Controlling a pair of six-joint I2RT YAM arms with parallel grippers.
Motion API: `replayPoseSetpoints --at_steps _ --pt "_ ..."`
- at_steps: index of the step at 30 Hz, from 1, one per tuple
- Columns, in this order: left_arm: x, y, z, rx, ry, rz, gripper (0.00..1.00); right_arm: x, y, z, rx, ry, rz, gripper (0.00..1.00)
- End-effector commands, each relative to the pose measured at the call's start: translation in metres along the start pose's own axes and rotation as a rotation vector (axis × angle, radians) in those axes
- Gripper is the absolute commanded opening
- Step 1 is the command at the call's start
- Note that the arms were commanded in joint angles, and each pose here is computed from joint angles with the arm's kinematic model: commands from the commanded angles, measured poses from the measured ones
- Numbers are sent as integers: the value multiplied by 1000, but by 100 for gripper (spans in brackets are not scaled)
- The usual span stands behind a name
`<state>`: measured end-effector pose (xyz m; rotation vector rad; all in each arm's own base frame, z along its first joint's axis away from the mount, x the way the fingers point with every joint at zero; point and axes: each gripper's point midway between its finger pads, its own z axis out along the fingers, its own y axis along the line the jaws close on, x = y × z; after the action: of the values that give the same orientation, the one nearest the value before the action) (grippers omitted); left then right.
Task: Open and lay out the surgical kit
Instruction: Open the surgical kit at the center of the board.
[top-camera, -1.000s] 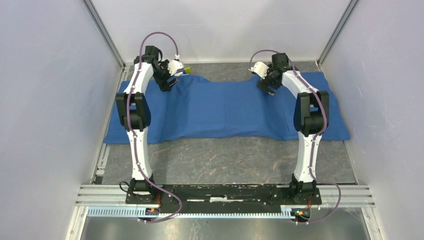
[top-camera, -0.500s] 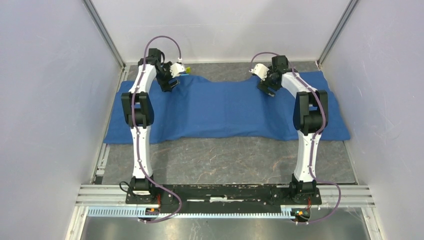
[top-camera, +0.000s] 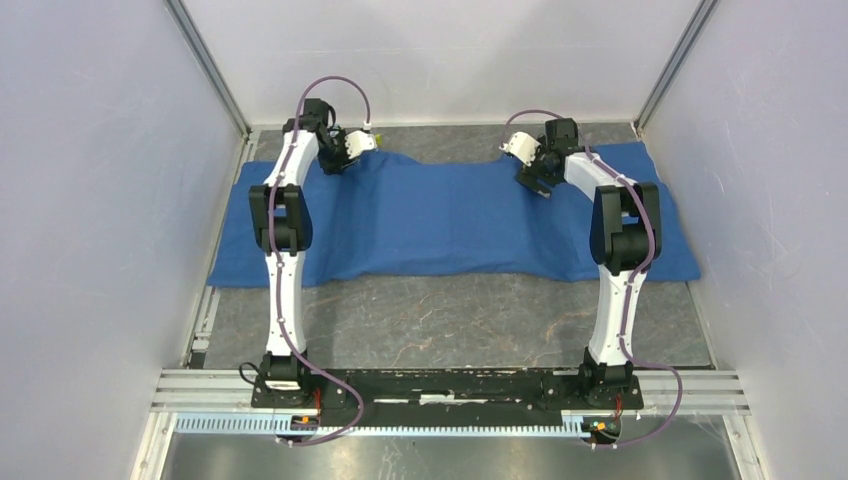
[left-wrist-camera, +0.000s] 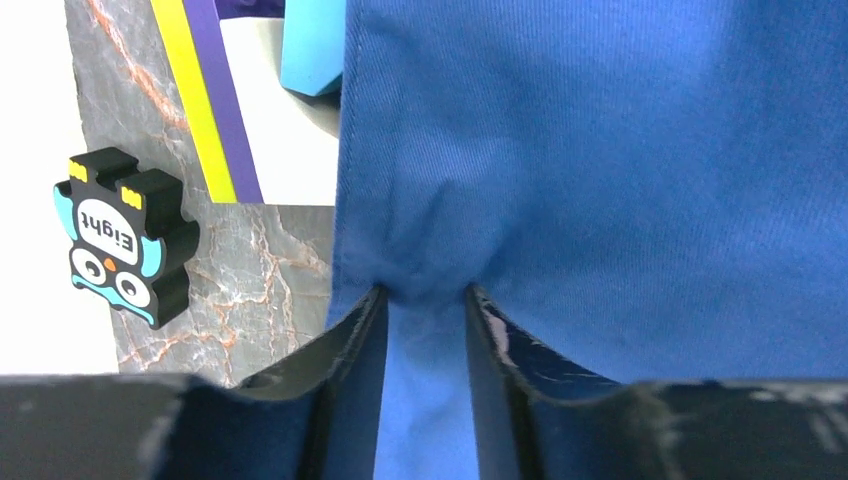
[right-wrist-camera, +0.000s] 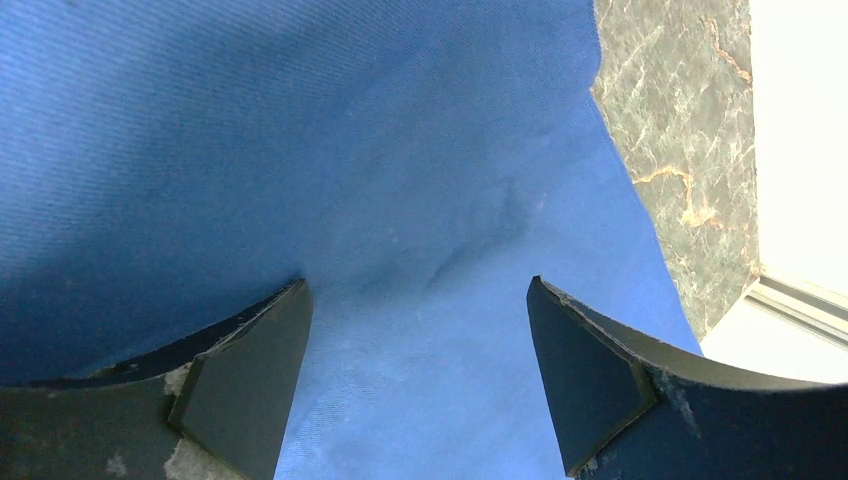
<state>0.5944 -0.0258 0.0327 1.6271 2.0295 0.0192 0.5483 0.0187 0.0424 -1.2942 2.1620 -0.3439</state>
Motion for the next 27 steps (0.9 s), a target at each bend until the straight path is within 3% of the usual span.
replayPoseSetpoints --at_steps 1,4,15,27 --pt "0 10 13 -42 -13 34 32 4 1 -11 0 17 -6 87" --pt "-15 15 1 -77 -64 28 3 3 -2 -13 12 8 4 87" --pt "-65 48 -70 -382 -259 83 2 -7 -16 -22 50 -13 28 86" --pt "-83 39 -111 -445 -326 99 2 -17 -37 -52 140 -49 64 86"
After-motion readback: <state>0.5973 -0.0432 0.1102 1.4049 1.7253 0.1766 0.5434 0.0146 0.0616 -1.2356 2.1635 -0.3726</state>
